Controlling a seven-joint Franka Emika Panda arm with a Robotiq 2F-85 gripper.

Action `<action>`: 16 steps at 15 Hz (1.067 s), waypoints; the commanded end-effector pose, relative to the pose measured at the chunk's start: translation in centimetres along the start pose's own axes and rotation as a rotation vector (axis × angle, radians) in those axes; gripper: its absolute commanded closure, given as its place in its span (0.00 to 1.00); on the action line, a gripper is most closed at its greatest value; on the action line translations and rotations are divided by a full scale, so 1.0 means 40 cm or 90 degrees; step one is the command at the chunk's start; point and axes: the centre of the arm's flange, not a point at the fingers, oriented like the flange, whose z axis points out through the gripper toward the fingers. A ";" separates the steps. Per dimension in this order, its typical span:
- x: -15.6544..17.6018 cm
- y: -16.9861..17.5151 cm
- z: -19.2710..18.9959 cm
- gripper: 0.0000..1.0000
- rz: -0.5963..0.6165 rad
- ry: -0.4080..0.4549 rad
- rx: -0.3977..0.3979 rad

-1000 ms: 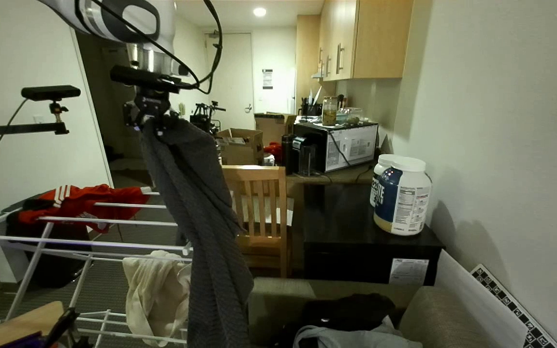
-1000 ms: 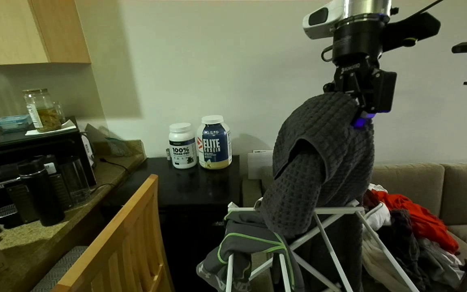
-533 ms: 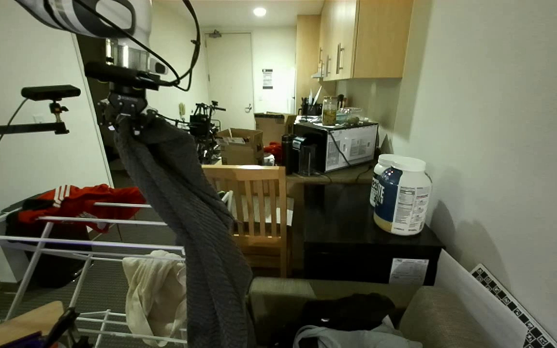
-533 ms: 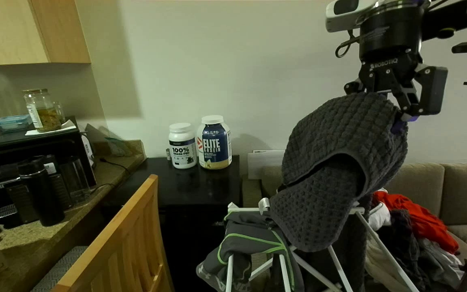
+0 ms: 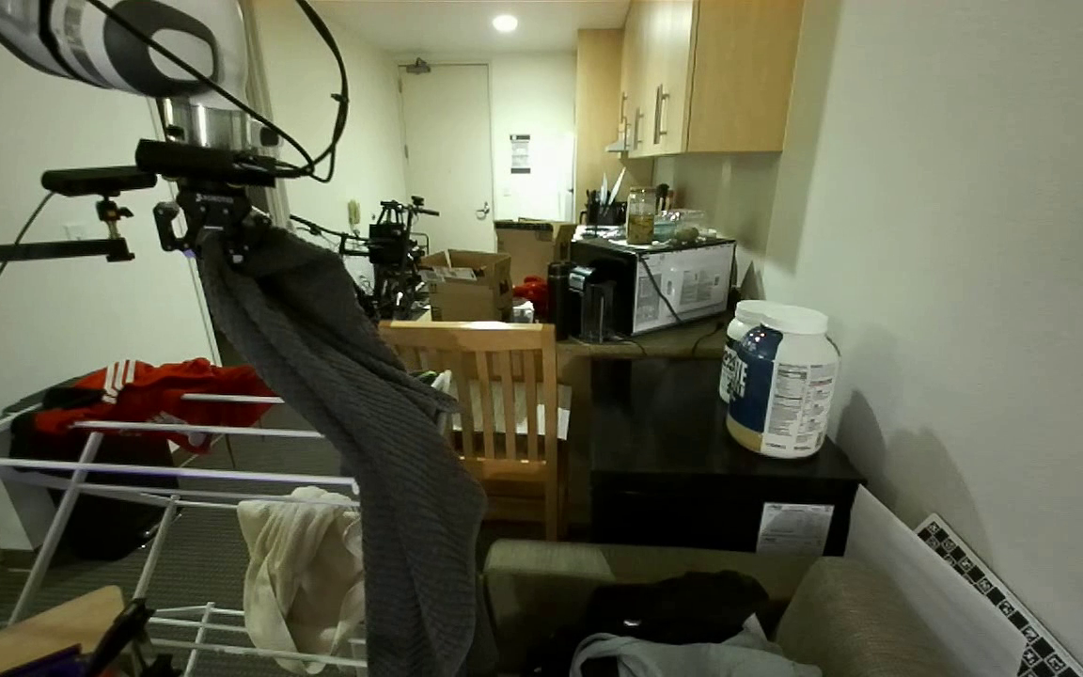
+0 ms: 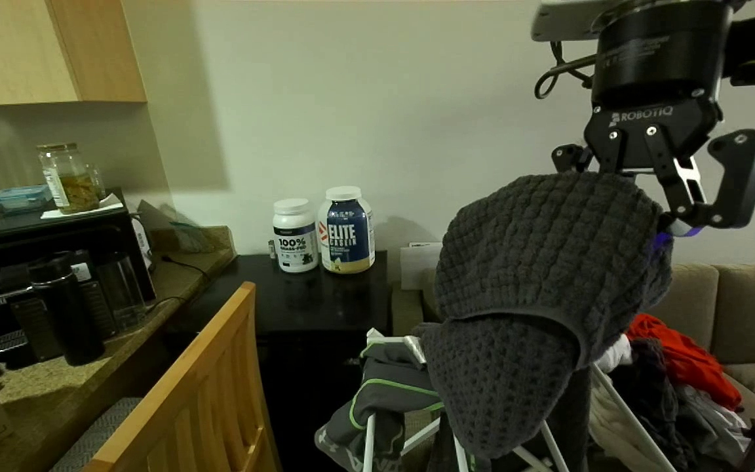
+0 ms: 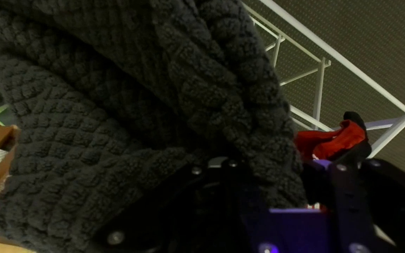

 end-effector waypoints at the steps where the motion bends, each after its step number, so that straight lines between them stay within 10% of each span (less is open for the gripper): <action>1: 0.037 -0.079 -0.005 0.95 -0.057 0.050 0.040; 11: 0.045 -0.175 0.023 0.95 -0.064 0.046 0.168; 12: 0.128 -0.163 0.200 0.95 -0.064 0.050 0.176; 14: 0.152 -0.174 0.265 0.95 -0.056 0.066 0.165; 16: 0.100 -0.160 0.221 0.78 -0.037 0.035 0.139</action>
